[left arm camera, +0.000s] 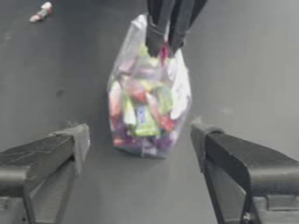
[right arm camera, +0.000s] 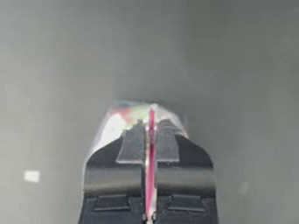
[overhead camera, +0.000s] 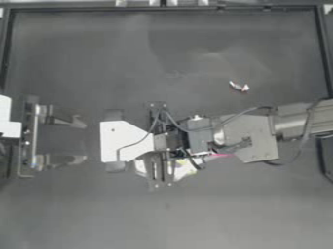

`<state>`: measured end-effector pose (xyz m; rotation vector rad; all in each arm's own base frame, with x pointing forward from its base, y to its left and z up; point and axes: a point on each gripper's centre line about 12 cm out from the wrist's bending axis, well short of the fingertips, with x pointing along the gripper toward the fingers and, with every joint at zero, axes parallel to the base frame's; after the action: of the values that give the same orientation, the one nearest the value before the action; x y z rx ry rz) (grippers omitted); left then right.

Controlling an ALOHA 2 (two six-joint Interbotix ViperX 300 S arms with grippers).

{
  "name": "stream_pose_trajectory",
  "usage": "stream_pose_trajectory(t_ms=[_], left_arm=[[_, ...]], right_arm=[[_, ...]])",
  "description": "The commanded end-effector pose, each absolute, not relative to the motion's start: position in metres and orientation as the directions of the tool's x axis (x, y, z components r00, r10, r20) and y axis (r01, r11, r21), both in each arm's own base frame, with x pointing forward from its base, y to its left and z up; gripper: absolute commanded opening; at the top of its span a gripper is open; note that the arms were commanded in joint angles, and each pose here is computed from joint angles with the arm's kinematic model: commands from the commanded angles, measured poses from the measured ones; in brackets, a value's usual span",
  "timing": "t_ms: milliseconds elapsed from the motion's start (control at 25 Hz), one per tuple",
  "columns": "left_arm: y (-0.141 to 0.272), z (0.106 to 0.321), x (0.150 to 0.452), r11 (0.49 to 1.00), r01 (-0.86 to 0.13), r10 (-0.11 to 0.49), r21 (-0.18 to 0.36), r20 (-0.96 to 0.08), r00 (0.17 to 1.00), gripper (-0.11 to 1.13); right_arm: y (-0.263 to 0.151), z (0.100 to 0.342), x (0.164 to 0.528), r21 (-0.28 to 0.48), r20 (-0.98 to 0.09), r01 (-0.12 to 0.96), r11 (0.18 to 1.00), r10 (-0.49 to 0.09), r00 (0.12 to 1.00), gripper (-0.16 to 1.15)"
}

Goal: Put candy in bag

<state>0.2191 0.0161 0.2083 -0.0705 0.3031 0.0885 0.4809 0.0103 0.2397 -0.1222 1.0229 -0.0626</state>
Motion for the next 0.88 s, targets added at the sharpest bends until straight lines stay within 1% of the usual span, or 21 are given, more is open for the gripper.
stream_pose_trajectory(t_ms=[40,280,520,880], left_arm=[[0.018,0.212,0.237,0.992,-0.105,0.081,-0.068,-0.298,0.951,0.99],[0.013,0.208,0.261,0.994,-0.086,0.062,-0.065,-0.304,0.951,0.98],[0.009,0.2,0.283,0.996,-0.068,0.047,-0.06,-0.307,0.95,0.98],[0.004,0.196,0.306,0.998,-0.051,0.033,-0.049,-0.315,0.949,0.98]], right_arm=[[0.009,0.263,0.475,-0.12,-0.807,0.008,0.993,-0.102,0.582,0.04],[0.008,0.262,0.473,-0.117,-0.787,0.013,0.993,-0.1,0.609,0.04],[0.008,0.261,0.473,-0.122,-0.785,0.01,0.992,-0.102,0.611,0.04],[0.008,0.259,0.472,-0.12,-0.786,0.011,0.993,-0.102,0.609,0.04]])
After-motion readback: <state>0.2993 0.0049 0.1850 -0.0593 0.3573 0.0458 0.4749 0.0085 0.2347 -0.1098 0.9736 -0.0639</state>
